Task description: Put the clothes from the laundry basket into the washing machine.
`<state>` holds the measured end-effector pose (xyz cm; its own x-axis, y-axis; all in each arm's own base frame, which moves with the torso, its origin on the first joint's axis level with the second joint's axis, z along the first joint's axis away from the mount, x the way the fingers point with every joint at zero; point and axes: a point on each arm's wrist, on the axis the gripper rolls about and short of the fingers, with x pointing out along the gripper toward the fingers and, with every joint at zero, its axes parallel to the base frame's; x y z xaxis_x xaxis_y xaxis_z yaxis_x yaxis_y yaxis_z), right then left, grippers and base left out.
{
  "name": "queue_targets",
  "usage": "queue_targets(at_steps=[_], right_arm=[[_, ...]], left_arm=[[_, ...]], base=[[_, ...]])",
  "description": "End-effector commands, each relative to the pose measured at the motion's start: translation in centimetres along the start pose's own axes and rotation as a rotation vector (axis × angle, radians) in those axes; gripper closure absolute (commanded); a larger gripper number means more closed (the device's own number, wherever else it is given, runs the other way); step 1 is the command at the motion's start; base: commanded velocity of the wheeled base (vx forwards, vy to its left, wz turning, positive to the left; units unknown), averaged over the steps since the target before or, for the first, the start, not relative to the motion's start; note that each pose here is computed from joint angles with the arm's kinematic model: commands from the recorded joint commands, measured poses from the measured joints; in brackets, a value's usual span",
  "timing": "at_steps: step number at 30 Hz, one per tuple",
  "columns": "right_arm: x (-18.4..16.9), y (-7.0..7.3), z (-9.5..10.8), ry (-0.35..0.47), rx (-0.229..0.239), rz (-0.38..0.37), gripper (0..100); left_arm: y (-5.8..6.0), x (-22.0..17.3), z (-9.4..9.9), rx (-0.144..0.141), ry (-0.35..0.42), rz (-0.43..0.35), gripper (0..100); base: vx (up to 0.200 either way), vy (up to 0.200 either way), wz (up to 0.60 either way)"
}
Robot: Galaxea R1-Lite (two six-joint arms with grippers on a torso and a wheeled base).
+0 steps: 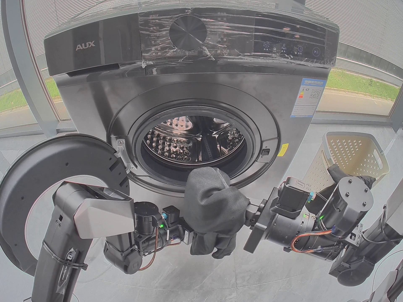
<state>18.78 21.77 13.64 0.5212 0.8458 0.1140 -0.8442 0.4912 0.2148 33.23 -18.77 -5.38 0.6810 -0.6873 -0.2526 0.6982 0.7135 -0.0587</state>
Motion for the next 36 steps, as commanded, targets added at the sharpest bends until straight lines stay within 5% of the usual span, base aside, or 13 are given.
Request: queue_targets(at_steps=[1, 6, 10, 15, 20, 28, 36], right_arm=[[-0.9, -0.4, -0.4, 0.029, 0.004, -0.025, 100], [-2.2, -1.6, -1.0, 0.068, 0.008, -0.081, 100], [-2.3, -2.3, -0.7, 0.052, 0.014, -0.113, 100], [-2.5, -2.8, -0.4, 0.041, 0.017, -0.132, 100], [-2.5, -3.0, -0.3, 0.036, 0.025, -0.137, 100], [-2.7, -4.7, 0.2, 0.01, 0.059, -0.208, 100], [-3.0, -4.8, 0.3, 0.009, 0.07, -0.216, 100]], left_arm=[[1.0, -1.1, 2.6, 0.005, -0.061, 0.059, 100], [1.1, -4.0, 5.8, 0.003, -0.108, 0.116, 100], [0.2, -8.1, 10.1, 0.026, -0.191, 0.127, 100], [-1.2, -12.3, 12.9, 0.043, -0.26, 0.117, 100], [-2.4, -15.3, 13.5, 0.022, -0.271, 0.081, 100], [-2.4, -16.1, 14.9, 0.044, -0.333, 0.078, 100], [-3.0, -17.3, 16.9, 0.064, -0.419, 0.061, 100]], base=[[0.0, 0.0, 0.0], [0.0, 0.0, 0.0], [0.0, 0.0, 0.0], [0.0, 0.0, 0.0], [0.0, 0.0, 0.0], [0.0, 0.0, 0.0], [0.0, 0.0, 0.0]])
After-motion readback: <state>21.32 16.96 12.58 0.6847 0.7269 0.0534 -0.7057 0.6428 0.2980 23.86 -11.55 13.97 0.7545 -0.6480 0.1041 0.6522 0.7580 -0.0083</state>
